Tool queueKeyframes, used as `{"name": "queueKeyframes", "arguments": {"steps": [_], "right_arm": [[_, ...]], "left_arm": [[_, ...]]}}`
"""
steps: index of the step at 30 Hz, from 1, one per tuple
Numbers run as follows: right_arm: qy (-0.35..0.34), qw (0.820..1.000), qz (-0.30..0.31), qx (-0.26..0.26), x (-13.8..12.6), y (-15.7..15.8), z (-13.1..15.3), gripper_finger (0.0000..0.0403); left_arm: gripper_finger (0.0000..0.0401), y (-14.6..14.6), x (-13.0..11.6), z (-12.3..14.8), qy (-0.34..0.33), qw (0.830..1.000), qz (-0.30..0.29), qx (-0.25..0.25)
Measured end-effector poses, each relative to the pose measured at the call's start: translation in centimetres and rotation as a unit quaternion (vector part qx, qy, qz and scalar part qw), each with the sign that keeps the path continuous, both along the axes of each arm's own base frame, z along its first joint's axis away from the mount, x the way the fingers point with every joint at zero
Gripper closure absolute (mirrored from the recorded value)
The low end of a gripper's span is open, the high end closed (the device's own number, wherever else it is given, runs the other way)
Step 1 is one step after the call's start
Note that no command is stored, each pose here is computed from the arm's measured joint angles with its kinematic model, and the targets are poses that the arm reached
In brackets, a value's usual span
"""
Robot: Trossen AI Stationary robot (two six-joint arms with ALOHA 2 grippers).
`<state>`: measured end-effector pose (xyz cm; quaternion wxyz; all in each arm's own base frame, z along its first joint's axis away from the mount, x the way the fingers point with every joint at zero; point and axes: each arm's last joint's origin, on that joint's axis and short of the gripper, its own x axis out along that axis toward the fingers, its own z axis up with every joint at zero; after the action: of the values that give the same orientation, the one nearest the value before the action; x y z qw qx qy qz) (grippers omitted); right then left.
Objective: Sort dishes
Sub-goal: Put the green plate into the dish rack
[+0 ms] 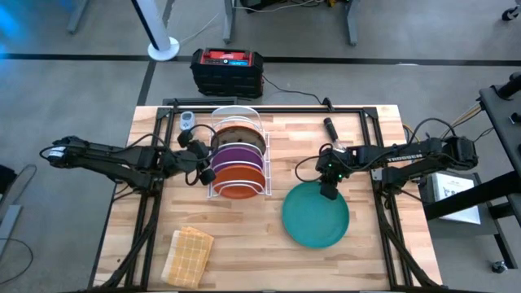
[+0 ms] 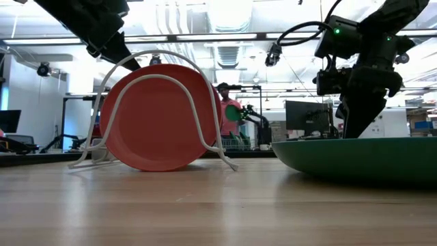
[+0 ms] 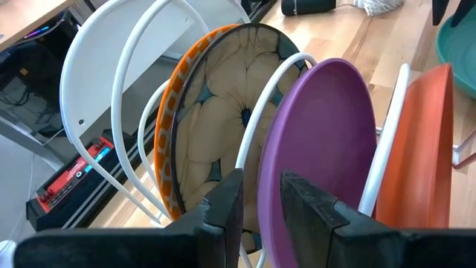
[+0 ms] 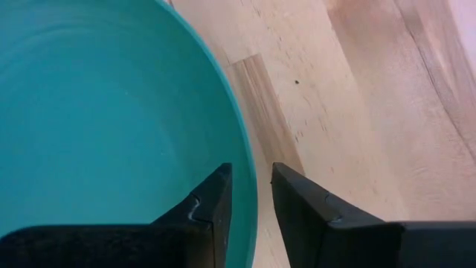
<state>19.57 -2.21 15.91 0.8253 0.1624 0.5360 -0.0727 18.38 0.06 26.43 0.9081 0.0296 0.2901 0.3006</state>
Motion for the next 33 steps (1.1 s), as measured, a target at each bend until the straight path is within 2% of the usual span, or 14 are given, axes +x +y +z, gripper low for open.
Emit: {"name": "queueKeyframes", "arguments": {"steps": [11, 15, 23, 33], "right_arm": [[0.001, 1.000, 0.000, 0.000, 0.0, 0.0, 0.0, 0.0357], [0.006, 1.000, 0.001, 0.001, 0.1, 0.0, 0.5, 0.0358], [0.039, 0.999, -0.010, -0.004, 0.1, -0.1, 1.8, 0.0308], [0.079, 0.997, -0.020, 0.006, 0.7, -0.1, -0.6, 0.0234]], "left_arm": [[0.0322, 0.0, 0.0, 0.0, 0.001, 1.000, 0.000, 0.000], [0.0322, 0.0, 0.0, 0.0, 0.001, 1.000, 0.000, 0.000], [0.0322, 0.0, 0.0, -0.1, 0.001, 1.000, -0.001, 0.001], [0.0322, 0.0, 0.0, -0.1, 0.003, 1.000, -0.002, 0.002]]}}
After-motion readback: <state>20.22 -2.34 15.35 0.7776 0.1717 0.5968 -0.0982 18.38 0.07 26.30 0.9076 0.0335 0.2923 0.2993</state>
